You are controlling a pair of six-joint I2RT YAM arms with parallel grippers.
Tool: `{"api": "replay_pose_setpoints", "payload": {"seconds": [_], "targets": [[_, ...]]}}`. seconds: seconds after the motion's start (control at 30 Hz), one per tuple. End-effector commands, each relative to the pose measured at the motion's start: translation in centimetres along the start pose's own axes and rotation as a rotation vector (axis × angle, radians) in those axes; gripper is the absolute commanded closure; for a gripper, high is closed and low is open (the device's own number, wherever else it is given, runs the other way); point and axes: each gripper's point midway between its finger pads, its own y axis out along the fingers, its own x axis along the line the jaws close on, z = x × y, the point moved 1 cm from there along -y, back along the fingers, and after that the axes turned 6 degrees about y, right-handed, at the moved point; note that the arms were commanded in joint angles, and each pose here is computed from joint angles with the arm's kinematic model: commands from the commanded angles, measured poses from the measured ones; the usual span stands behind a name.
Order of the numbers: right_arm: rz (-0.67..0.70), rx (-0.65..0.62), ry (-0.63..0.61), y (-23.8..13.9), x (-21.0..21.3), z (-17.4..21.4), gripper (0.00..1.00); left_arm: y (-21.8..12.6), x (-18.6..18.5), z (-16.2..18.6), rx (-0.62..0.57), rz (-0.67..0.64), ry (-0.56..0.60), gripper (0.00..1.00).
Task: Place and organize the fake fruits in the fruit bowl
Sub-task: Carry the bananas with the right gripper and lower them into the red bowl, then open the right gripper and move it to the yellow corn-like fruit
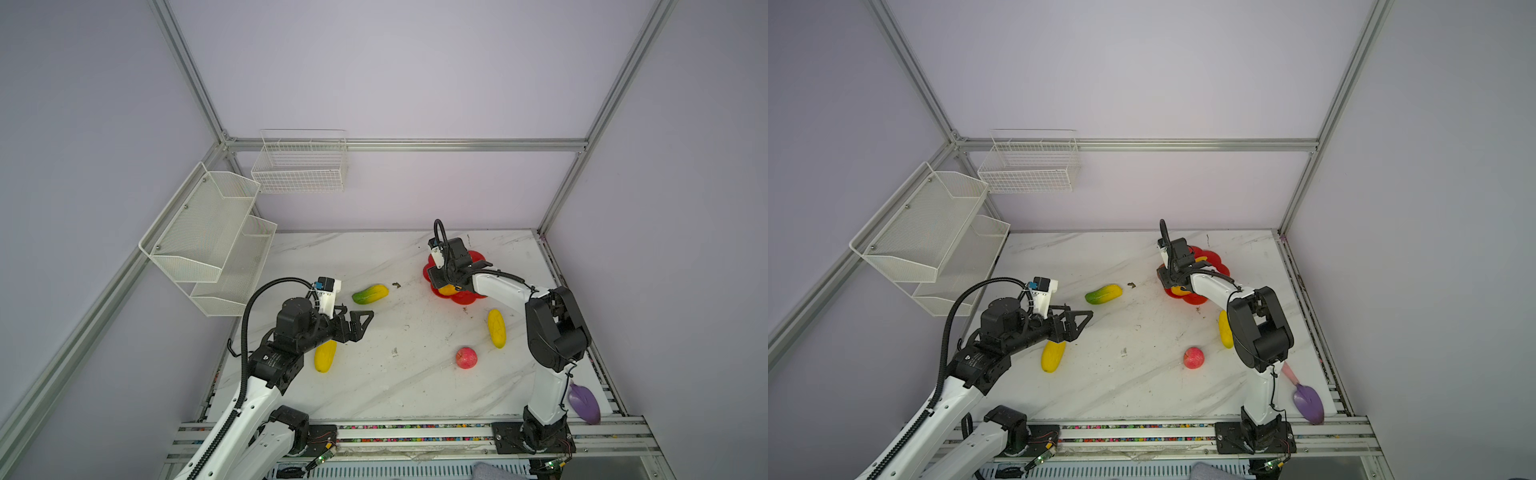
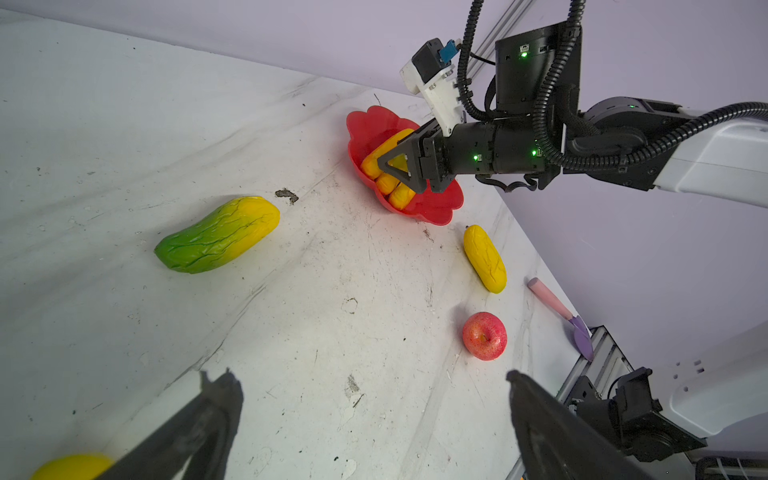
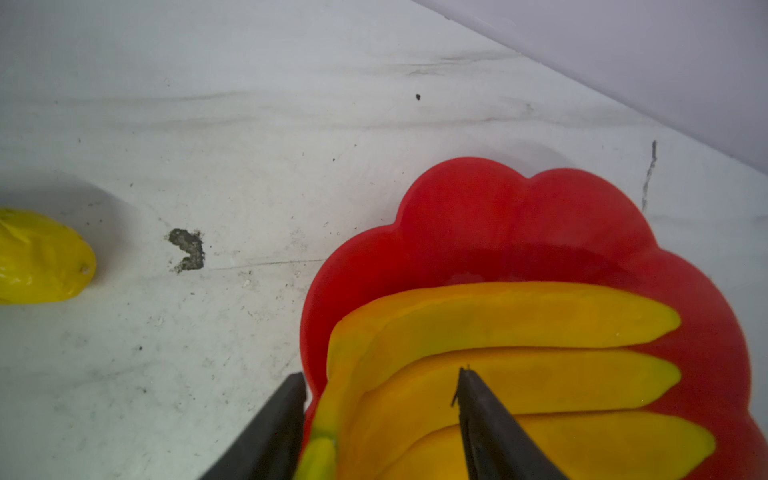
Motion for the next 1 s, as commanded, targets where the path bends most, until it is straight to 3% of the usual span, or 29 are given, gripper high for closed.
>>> {"api": "replay_pose_setpoints", "payload": {"seconds": [0.0, 0.3, 0.43, 0.53, 0.67, 0.83, 0.97], "targets": [[0.018, -0.054, 0.002, -2.4, -0.7, -2.5, 0.23, -1.8, -2.0, -4.0, -0.105, 0.030, 0.074, 0.00], [-0.023, -0.133, 0.019, -6.5, -0.4, -4.7, 0.13, -2.0, -2.1, -3.9, -0.107, 0.035, 0.076, 0.00], [0.057, -0.215, 0.158, -10.5, -2.4, -3.9, 0.13, -2.2, -2.2, -3.8, -0.114, 0.039, 0.087, 0.00], [0.214, -0.247, 0.411, -14.0, -6.1, -1.3, 0.16, -1.9, -2.2, -3.7, -0.114, 0.043, 0.101, 0.00], [0.334, -0.105, 0.608, -16.8, -7.9, 5.2, 0.23, -0.2, -3.0, -3.2, -0.073, 0.075, 0.113, 0.00], [0.398, -0.036, 0.688, -18.6, -8.6, 11.2, 0.24, 2.9, -6.7, -1.9, -0.049, 0.156, 0.206, 0.00], [0.489, 0.097, 0.703, -16.5, -8.9, 14.3, 0.23, 4.2, -10.1, -1.4, -0.080, 0.312, 0.190, 0.00]]}}
